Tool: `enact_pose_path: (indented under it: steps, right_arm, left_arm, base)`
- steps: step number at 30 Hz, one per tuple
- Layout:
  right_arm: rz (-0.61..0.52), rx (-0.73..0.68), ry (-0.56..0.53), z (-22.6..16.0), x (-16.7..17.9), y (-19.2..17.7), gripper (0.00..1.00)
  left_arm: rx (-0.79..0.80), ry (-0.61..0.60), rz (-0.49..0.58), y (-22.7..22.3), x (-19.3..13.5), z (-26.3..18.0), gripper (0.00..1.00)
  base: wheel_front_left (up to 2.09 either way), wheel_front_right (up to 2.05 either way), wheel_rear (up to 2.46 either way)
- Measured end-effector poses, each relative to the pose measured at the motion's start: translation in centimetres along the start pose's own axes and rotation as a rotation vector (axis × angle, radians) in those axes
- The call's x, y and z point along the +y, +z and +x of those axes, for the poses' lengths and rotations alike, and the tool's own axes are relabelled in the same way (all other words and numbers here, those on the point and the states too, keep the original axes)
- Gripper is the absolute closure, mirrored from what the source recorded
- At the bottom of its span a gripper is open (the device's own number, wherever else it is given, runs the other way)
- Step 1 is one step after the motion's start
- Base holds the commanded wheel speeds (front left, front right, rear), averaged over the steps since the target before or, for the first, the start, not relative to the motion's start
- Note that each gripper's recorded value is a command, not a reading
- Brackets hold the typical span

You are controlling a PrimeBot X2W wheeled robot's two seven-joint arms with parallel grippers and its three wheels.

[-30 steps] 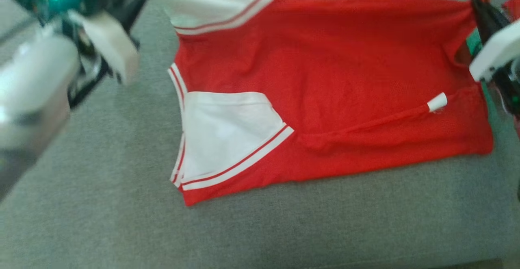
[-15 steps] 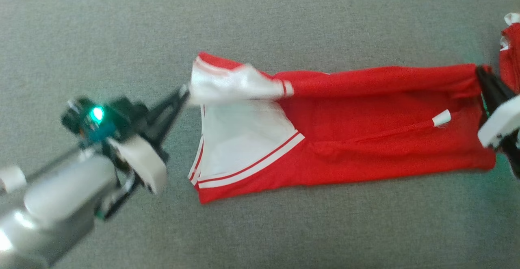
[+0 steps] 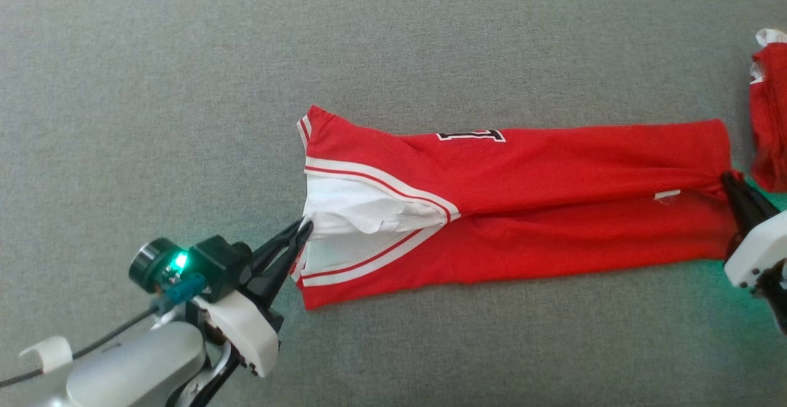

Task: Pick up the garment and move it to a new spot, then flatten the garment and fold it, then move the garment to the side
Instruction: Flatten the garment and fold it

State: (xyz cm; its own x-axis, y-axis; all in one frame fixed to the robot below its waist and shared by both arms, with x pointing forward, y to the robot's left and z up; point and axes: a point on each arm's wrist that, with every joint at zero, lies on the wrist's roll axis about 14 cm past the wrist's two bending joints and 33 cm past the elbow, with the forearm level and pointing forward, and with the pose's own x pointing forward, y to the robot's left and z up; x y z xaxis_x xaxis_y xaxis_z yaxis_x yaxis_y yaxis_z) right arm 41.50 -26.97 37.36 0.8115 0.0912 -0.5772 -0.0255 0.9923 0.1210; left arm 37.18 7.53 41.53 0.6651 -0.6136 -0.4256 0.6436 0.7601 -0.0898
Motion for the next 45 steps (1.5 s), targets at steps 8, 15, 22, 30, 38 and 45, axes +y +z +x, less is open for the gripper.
enact_pose_path:
  steps: [8, 15, 22, 30, 38, 45]
  right_arm:
    - [-0.004, -0.030, -0.016, -0.3, 0.4, -0.1, 0.00]
    - [0.028, -0.114, -0.072, -3.4, -0.1, -1.8, 0.00]
    - [0.140, -0.192, -0.089, -6.3, 1.9, -3.3, 0.00]
    - [0.162, -0.225, -0.143, -6.8, 1.3, -2.4, 0.00]
    - [0.121, -0.272, -0.210, -4.3, 0.4, 1.5, 0.00]
    - [0.057, -0.194, -0.253, -1.7, -0.1, 2.2, 0.00]
  left_arm:
    - [0.004, -0.004, -0.055, -1.1, -2.0, 0.3, 0.00]
    - [-0.089, 0.135, -0.132, -0.1, -2.4, 0.4, 0.00]
    - [-0.254, 0.295, -0.189, 3.1, -2.8, -0.9, 0.00]
    - [-0.405, 0.432, -0.220, 4.4, -3.6, -4.7, 0.00]
    - [-0.450, 0.534, -0.214, 3.7, -2.8, -7.7, 0.00]
    - [-0.462, 0.547, -0.218, 3.9, -2.3, -7.4, 0.00]
  base:
    - [0.00, 0.00, 0.00]
    - [0.00, 0.00, 0.00]
    - [0.00, 0.00, 0.00]
    - [0.00, 0.00, 0.00]
    - [0.00, 0.00, 0.00]
    - [0.00, 0.00, 0.00]
